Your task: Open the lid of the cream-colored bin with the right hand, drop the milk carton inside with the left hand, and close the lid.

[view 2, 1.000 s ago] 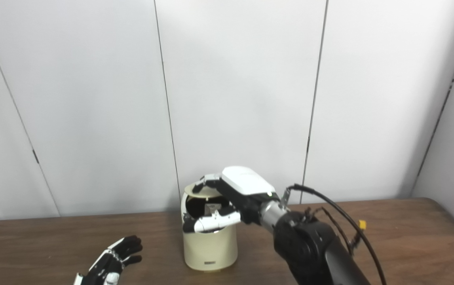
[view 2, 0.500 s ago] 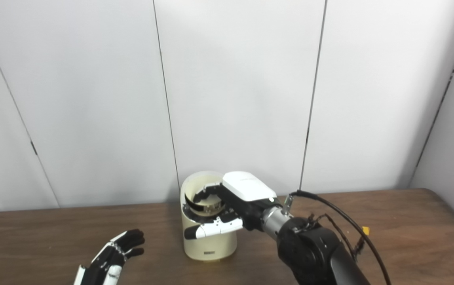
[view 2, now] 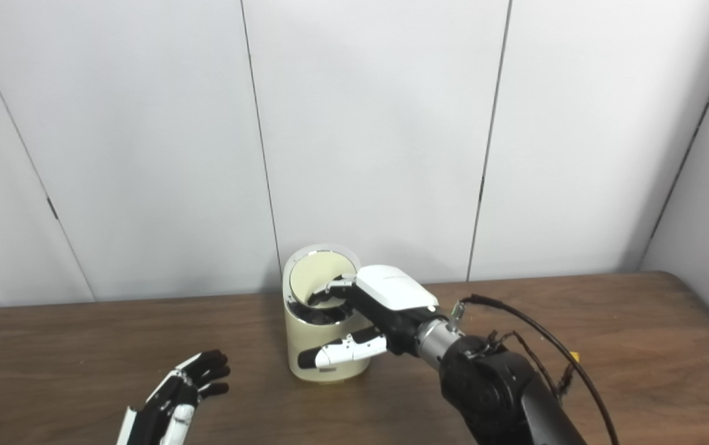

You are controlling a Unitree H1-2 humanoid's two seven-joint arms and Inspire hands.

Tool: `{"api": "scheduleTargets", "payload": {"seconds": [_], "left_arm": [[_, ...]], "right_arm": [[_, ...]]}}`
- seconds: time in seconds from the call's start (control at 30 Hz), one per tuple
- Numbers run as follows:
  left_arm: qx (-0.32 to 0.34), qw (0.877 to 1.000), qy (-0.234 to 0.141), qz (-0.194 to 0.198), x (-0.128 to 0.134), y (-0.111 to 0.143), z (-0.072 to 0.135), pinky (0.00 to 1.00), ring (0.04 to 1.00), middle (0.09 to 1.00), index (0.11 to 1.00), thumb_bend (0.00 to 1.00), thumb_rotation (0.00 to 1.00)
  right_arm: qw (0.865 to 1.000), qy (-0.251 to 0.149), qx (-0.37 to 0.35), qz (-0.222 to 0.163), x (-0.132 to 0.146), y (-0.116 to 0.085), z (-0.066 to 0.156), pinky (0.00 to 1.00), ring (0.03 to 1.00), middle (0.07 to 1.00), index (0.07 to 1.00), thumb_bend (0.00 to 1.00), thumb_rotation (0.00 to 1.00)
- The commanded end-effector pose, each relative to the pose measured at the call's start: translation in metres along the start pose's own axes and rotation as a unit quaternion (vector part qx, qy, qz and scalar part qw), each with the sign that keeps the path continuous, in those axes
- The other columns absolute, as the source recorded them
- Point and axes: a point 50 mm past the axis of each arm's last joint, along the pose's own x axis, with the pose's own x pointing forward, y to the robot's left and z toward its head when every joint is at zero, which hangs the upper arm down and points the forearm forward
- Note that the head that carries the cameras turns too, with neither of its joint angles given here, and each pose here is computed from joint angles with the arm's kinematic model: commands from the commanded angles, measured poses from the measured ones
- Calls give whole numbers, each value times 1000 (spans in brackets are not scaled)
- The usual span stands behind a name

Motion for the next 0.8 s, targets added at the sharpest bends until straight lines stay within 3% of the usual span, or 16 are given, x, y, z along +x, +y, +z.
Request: {"api": "scheduleTargets", "payload": {"seconds": [0.0,0.77], "left_arm": [[1,1000,10,2,-8,-3,-2,692,764,785,792,402,713],[10,1000,10,-1,-14,-4,12,679,766,779,775,458,706]], "right_arm": [[1000,26,-4,4,2,-3,-16,903,902,821,792,776,837],[998,53,18,17,0,22,-38,920,903,829,787,768,814]]}}
